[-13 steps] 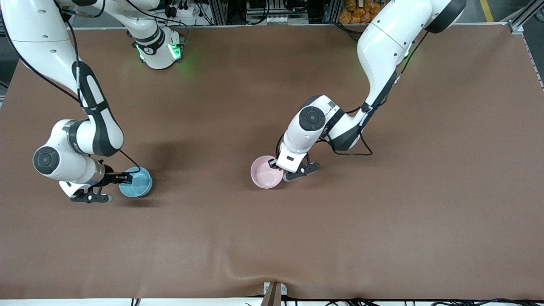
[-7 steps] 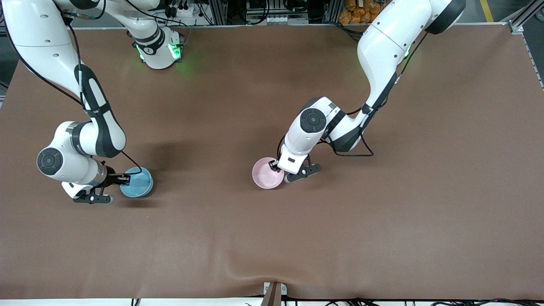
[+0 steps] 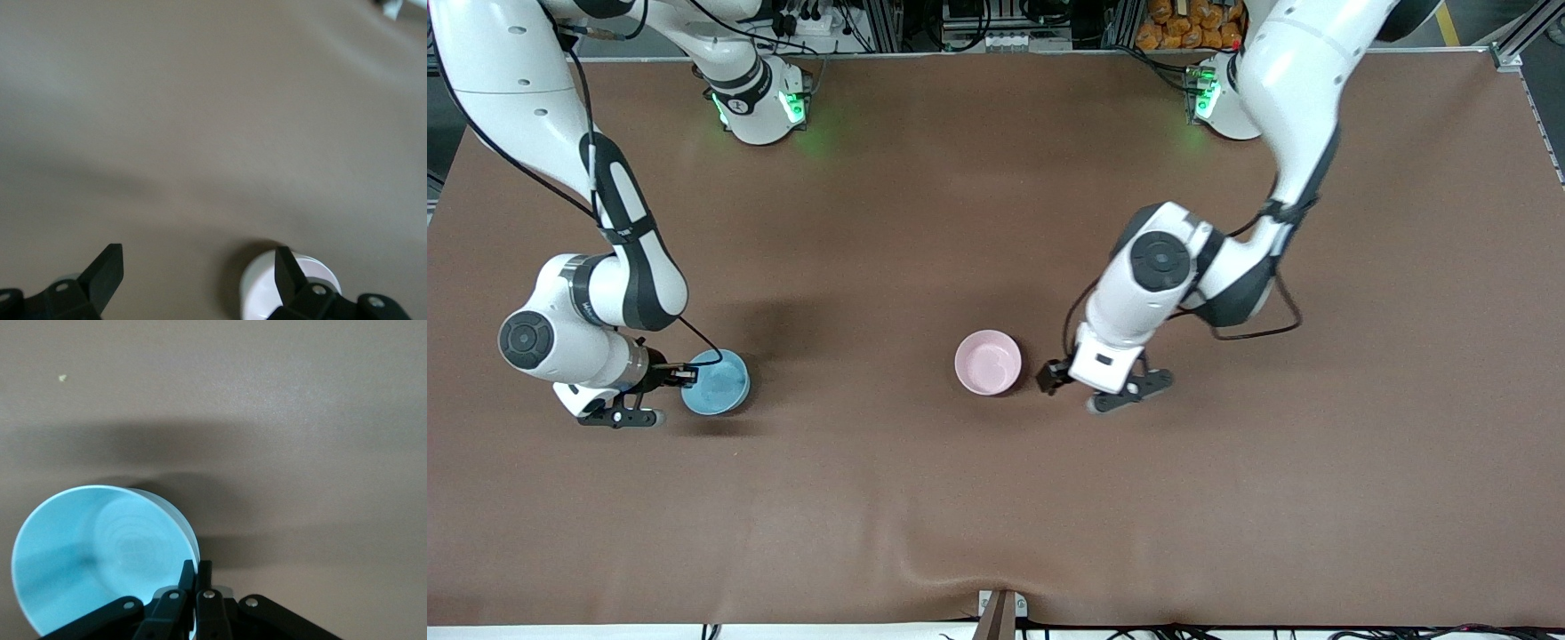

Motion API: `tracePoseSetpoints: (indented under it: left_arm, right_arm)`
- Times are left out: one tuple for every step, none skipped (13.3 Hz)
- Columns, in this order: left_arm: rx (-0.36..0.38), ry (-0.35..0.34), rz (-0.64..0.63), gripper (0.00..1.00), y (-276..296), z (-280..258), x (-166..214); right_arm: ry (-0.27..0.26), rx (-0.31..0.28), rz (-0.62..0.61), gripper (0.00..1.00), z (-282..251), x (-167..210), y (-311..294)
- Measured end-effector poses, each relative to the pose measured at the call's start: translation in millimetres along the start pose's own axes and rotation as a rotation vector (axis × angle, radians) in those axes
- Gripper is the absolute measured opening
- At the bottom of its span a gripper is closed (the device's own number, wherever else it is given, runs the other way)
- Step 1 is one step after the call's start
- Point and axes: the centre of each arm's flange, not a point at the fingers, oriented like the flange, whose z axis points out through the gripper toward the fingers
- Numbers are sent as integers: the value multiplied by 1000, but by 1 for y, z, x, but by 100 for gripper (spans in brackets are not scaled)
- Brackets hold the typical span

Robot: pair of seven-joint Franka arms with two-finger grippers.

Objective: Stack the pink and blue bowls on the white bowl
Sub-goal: 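Release the pink bowl with the left gripper while the right gripper grasps the blue bowl, then carry the blue bowl onto the pink bowl while the left gripper withdraws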

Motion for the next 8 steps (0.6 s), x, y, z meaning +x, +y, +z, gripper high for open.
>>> tracePoseSetpoints:
  left_arm:
    - [28, 4, 9, 100, -13, -28, 12]
    - [55, 5, 17, 100, -24, -55, 20]
    - [81, 5, 35, 100, -35, -81, 25]
    - [100, 7, 58, 100, -44, -103, 28]
    - [112, 14, 85, 100, -53, -125, 32]
    - [121, 23, 112, 100, -65, -147, 38]
    - [137, 28, 139, 100, -81, -169, 46]
    - [155, 28, 163, 100, -101, -190, 55]
  right_arm:
    - [-11, 13, 0, 3, -8, 2, -9]
    - [-25, 35, 11, 3, -19, 4, -23]
    - [-38, 54, 25, 3, -32, 6, -39]
    - [-43, 64, 35, 3, -44, 9, -55]
    - [-42, 72, 41, 3, -55, 10, -71]
    - [-40, 82, 44, 3, -64, 11, -82]
    - [-41, 114, 54, 3, -69, 10, -92]
    - [-43, 158, 67, 3, -71, 10, -102]
